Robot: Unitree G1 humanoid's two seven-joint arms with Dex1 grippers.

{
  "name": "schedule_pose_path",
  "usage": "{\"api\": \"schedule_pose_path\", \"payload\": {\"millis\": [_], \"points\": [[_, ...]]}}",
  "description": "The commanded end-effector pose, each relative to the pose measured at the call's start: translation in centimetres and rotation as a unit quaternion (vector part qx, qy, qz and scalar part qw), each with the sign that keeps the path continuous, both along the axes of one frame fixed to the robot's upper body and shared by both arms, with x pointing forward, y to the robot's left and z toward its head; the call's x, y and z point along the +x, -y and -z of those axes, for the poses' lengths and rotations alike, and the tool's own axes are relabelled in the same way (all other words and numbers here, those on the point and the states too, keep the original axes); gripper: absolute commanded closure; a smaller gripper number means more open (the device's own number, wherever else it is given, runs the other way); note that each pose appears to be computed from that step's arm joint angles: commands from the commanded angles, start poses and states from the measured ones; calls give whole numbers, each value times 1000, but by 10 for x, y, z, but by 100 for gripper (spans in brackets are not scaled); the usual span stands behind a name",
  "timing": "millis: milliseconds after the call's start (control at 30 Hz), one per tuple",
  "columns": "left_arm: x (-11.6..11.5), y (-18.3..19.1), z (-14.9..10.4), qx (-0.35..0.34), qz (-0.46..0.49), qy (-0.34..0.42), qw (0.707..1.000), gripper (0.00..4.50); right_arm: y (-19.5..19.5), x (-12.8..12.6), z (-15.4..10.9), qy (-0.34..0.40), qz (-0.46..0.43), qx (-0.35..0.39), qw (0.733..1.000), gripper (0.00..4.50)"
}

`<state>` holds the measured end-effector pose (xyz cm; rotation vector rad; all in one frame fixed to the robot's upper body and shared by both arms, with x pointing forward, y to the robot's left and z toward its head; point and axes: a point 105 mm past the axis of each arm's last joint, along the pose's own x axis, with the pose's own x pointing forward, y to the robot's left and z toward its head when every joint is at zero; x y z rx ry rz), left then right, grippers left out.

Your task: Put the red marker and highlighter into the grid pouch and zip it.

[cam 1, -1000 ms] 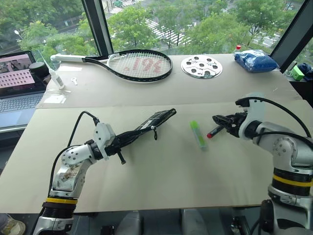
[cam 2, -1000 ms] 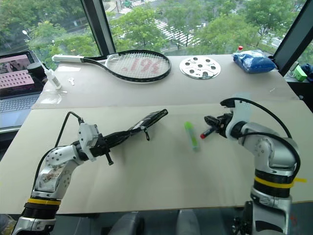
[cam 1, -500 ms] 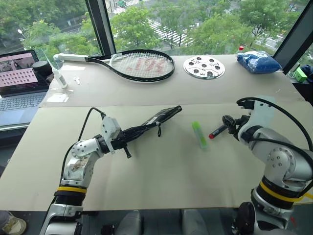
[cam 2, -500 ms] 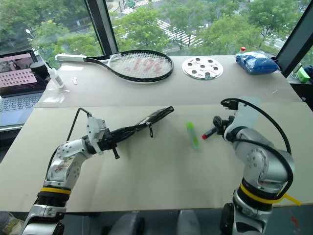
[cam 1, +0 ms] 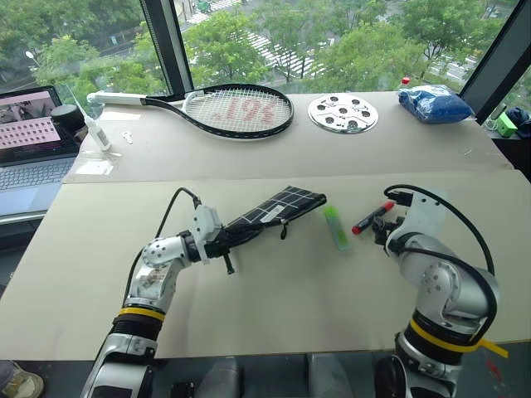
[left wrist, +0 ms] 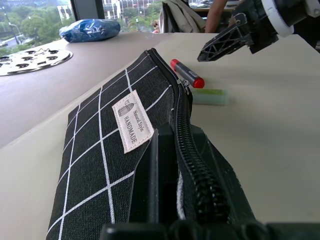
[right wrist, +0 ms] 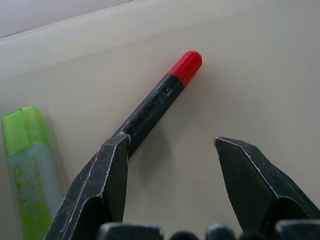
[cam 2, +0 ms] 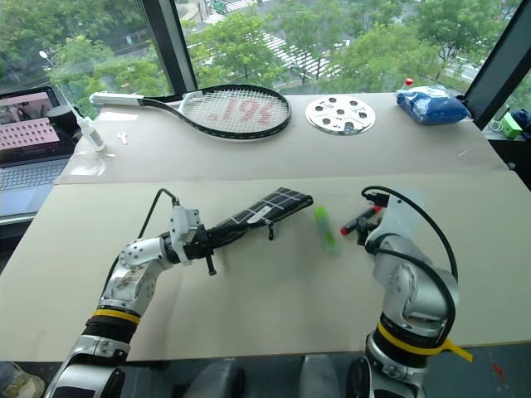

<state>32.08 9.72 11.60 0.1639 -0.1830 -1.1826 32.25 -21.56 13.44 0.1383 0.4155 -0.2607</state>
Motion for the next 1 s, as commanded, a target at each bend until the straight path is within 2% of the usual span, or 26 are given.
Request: {"api": "schedule_pose_path", "payload": {"millis": [33,200,333,500,700,1000], "points": [[1,4,-10,-3,8,28,1000,450,-1,8,-23,47,7,-12,999,148],[1,3,-16,-12,5,34,999,450,-2,13,-31,58,3,-21,998,148],[2,2,-32,-36,3,39,999,450,-9,19,-31,58,-6,-18,998,148],[2,0,-40,-40,0,44,998,450,-17,25,-20,49,-9,-10,999,148],[1,-1,-39,-41,-5,46,998,450,-12,29,0,27,11,-21,999,148],[-1,-1,-38,-45,-11,46,998,450,-11,28,15,14,17,-39,999,148]]}}
